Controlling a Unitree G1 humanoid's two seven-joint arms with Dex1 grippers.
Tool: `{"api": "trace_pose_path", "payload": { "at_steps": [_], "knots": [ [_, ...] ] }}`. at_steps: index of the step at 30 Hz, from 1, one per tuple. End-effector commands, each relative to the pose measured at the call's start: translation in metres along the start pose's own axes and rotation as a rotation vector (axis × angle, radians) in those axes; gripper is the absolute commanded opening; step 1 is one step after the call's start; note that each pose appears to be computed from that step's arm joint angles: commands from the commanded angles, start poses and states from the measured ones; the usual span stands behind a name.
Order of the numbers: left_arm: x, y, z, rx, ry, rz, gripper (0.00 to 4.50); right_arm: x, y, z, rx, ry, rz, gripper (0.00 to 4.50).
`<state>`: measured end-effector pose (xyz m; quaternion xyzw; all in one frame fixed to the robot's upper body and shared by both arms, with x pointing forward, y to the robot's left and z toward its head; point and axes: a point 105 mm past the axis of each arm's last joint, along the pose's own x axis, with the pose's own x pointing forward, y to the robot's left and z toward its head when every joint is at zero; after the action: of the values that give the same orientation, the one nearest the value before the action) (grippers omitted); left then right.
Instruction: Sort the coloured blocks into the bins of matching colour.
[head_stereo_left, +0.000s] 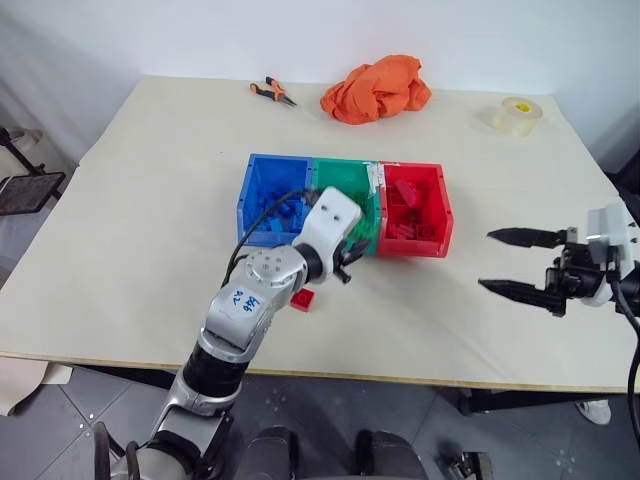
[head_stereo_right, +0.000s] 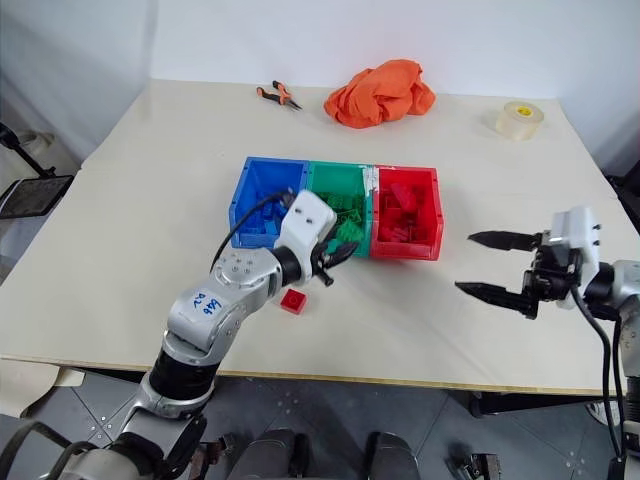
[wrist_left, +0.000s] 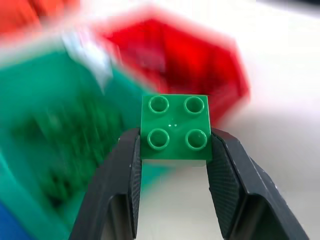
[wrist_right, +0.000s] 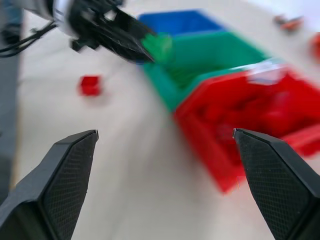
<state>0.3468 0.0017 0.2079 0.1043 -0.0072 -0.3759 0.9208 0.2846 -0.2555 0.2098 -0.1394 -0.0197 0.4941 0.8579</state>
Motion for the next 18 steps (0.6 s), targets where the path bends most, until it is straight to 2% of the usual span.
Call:
{"api": "trace_pose_path", "payload": {
  "at_steps": [1, 5, 10, 14, 15, 18],
  "knots": [
    [0.013, 0.027, 0.007, 0.039, -0.045, 0.089, 1.47, -0.002, -0.005, 0.006, -0.023, -0.047, -0.051, 4.5],
    [0.031, 0.046, -0.002, 0.061, -0.027, 0.124, 1.47, 0.005, -0.011, 0.011, -0.027, -0.1, -0.099, 4.5],
    [0.048, 0.047, -0.012, 0.096, -0.003, 0.085, 3.11, 0.011, -0.021, 0.009, -0.024, -0.113, -0.159, 4.5],
    [0.048, 0.045, -0.004, 0.124, -0.04, 0.06, 4.33, 0.014, -0.019, 0.009, -0.023, -0.119, -0.149, 4.5],
    [0.045, 0.044, 0.0, 0.129, -0.059, 0.055, 4.48, 0.014, -0.019, 0.008, -0.021, -0.118, -0.145, 4.5],
    [0.032, 0.041, 0.009, 0.128, -0.099, 0.032, 4.48, 0.015, -0.017, 0.008, -0.02, -0.115, -0.127, 4.5]
  ]
}}
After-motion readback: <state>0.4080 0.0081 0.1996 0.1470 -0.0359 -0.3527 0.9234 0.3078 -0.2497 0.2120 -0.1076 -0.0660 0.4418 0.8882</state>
